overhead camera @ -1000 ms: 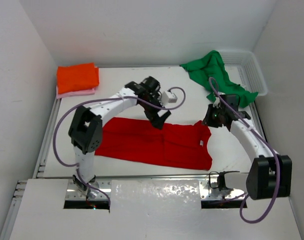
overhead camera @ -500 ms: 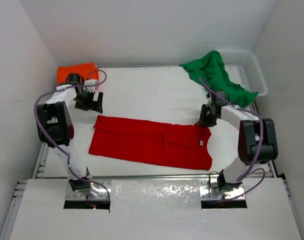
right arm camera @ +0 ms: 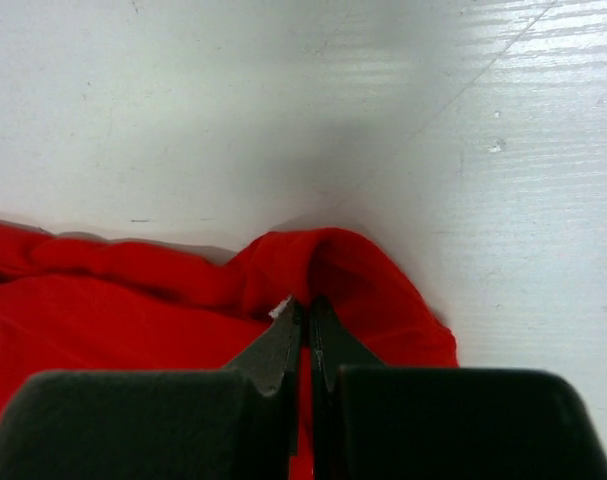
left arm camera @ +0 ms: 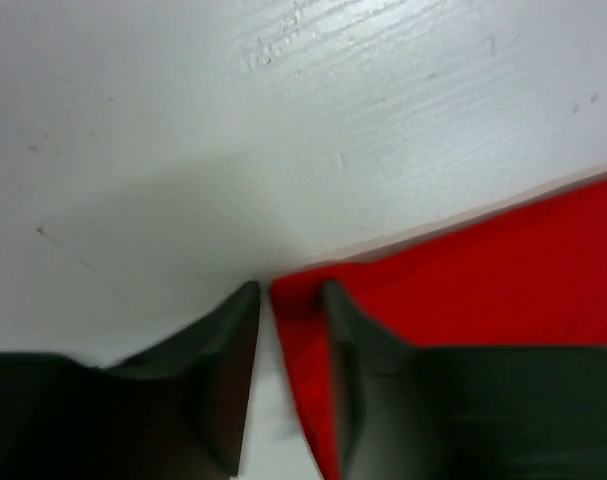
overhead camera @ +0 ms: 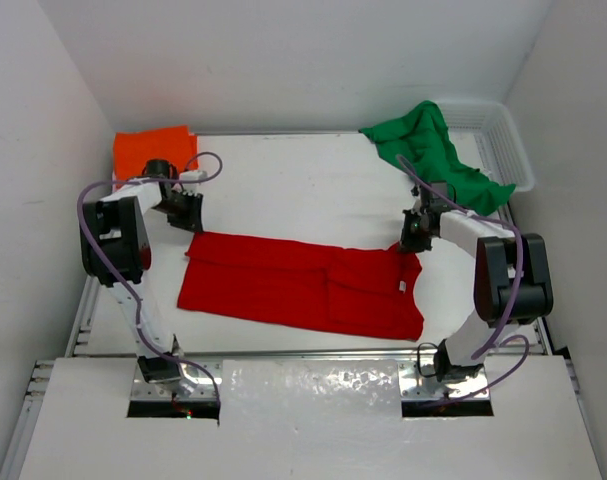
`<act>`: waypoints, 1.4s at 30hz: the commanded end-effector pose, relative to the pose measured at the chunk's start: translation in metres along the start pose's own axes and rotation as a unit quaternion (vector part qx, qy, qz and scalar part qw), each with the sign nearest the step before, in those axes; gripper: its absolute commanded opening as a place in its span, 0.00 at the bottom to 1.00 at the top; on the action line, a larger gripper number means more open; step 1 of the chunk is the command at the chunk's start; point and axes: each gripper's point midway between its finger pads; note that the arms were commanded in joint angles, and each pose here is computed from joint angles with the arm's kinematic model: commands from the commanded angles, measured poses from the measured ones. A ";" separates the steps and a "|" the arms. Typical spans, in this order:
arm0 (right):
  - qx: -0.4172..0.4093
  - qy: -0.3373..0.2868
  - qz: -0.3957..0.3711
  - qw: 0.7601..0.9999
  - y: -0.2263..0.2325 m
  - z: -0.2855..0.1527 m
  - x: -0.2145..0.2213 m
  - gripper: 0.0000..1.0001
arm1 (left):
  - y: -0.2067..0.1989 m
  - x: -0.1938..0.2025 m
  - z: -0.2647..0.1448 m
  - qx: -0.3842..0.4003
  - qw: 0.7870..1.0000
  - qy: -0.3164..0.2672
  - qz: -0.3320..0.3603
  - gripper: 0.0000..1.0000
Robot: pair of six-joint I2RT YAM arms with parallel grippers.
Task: Fold and stack the t-shirts
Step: Fold the other side of the tshirt into a rectangle, then rotate the tshirt 90 degrees
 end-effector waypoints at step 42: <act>0.022 -0.011 -0.012 1.000 -0.024 -0.003 -0.016 0.45 | 0.001 0.029 -0.013 0.013 1.000 0.002 0.001 0.00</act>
Point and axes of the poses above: each gripper's point midway between its finger pads, its own z axis out along the fingers, its own y axis along the line the jaws close on, x = y × z, and after that the axes turned 4 degrees about -z, right-handed
